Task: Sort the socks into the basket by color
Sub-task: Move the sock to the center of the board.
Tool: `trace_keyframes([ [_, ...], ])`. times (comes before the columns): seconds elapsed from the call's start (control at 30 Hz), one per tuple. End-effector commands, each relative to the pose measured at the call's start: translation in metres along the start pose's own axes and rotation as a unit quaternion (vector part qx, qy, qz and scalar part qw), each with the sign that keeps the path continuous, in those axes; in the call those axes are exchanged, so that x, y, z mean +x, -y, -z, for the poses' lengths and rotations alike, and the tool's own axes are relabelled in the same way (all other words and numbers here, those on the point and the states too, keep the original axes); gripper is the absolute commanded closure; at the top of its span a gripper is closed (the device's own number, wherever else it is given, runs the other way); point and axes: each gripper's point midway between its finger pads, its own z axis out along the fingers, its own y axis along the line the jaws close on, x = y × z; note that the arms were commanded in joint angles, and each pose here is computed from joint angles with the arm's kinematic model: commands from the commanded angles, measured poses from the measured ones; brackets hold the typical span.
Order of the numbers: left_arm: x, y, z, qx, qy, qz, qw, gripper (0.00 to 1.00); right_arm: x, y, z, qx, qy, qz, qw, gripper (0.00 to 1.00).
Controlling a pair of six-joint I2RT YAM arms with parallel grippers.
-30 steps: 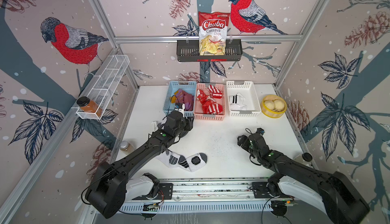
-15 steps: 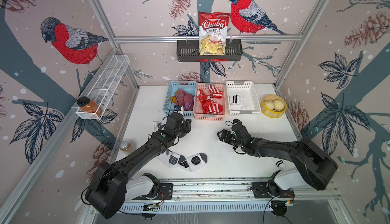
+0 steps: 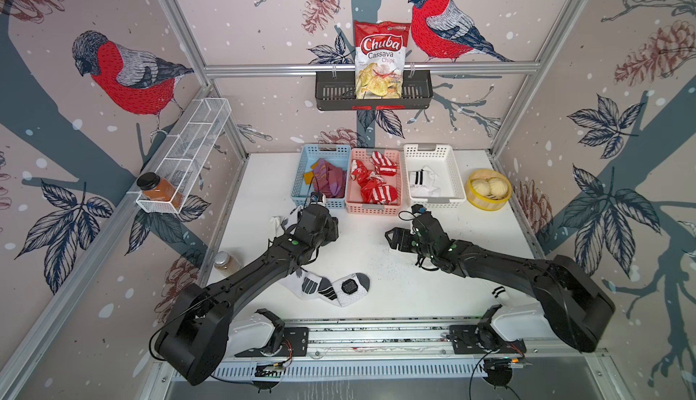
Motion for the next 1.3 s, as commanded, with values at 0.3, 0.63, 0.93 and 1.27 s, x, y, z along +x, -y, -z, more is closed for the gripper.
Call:
trace_keyframes([
  [0.3, 0.027, -0.052, 0.022, -0.116, -0.009, 0.062, 0.991, 0.41, 0.011, 0.013, -0.002, -0.023, 0.009, 0.020, 0.999, 0.16],
  [0.63, 0.027, -0.056, 0.028, -0.133, -0.019, 0.086, 0.987, 0.41, 0.034, 0.013, -0.022, -0.064, -0.035, 0.023, 0.997, 0.18],
  [0.93, 0.031, -0.034, 0.018, -0.085, -0.022, 0.091, 0.992, 0.42, 0.029, 0.015, -0.022, -0.037, -0.029, 0.041, 0.998, 0.19],
  [1.27, 0.009, 0.008, 0.002, -0.032, -0.015, 0.032, 0.999, 0.41, 0.005, 0.048, 0.013, 0.099, 0.038, -0.010, 0.994, 0.15],
])
